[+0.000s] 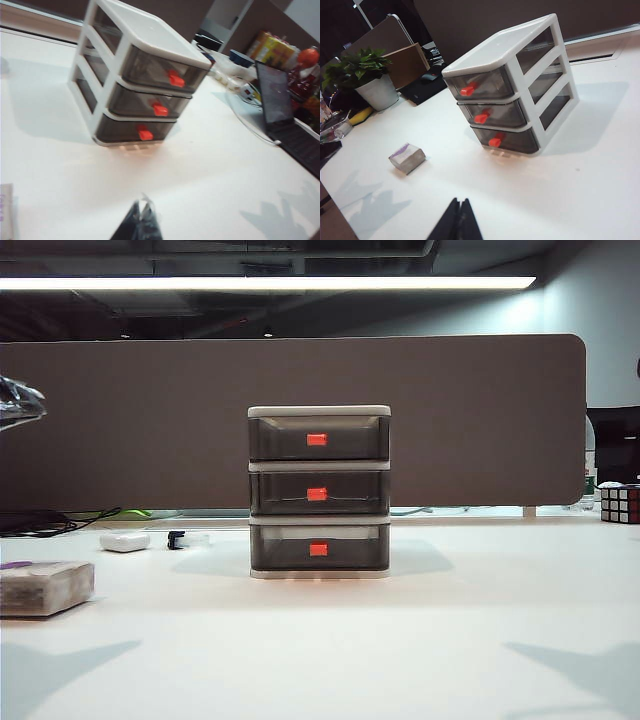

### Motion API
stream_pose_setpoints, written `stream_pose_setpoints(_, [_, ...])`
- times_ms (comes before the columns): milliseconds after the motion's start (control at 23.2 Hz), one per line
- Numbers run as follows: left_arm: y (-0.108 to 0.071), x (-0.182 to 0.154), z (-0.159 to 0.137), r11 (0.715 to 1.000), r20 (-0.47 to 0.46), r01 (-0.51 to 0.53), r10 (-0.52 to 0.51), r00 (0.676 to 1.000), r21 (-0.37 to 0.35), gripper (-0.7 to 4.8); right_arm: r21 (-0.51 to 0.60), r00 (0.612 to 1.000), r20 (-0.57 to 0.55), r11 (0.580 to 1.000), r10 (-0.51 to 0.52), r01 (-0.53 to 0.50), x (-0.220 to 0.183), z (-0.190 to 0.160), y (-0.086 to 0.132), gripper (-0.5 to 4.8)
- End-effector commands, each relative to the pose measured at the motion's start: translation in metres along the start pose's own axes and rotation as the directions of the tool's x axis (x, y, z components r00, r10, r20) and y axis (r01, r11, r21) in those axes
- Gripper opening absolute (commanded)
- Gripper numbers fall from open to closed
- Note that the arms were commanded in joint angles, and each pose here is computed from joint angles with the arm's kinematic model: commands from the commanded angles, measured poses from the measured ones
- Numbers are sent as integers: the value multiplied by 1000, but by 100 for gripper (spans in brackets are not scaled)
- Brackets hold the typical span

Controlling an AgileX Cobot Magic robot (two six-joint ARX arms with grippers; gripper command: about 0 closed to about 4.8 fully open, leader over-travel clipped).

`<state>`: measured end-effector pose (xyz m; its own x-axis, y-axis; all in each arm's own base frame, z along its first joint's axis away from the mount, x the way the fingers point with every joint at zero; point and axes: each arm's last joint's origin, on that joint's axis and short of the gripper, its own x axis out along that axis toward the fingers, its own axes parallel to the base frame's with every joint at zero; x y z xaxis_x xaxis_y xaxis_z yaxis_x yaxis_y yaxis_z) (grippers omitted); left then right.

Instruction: Open the second layer of the drawer on the table, pick up a pack of napkins on the table and put it in, and finally close the drawer.

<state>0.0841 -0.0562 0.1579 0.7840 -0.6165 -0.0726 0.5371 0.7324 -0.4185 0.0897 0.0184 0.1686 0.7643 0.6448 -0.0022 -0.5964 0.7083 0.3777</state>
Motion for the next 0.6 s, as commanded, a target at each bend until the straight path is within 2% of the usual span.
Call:
stream_pose_setpoints(43, [-7,6,3,999,33,0,-1,999,36,90,-34,999,47,999,1,0,-2,13,6,-5])
stream_pose_setpoints(129, [-12,12,5,996,42,27,-31,999,80,221,-44,998,64,999,-6,9,-3,18,9,-5])
stream_pose_setpoints(345, [-16,31,2,995,26,17,-20,999,99,230,-59,997,71,998,-21,26,-3,26,11,-5])
stream_pose_setpoints(474, [-15,59,-3,994,-78,-20,28,997,105,230,-64,998,50,997,-37,40,2,36,11,-5])
stream_pose_setpoints(603, [-20,96,-6,993,-110,30,-17,994,118,230,-90,999,-7,995,-34,33,13,52,12,-5])
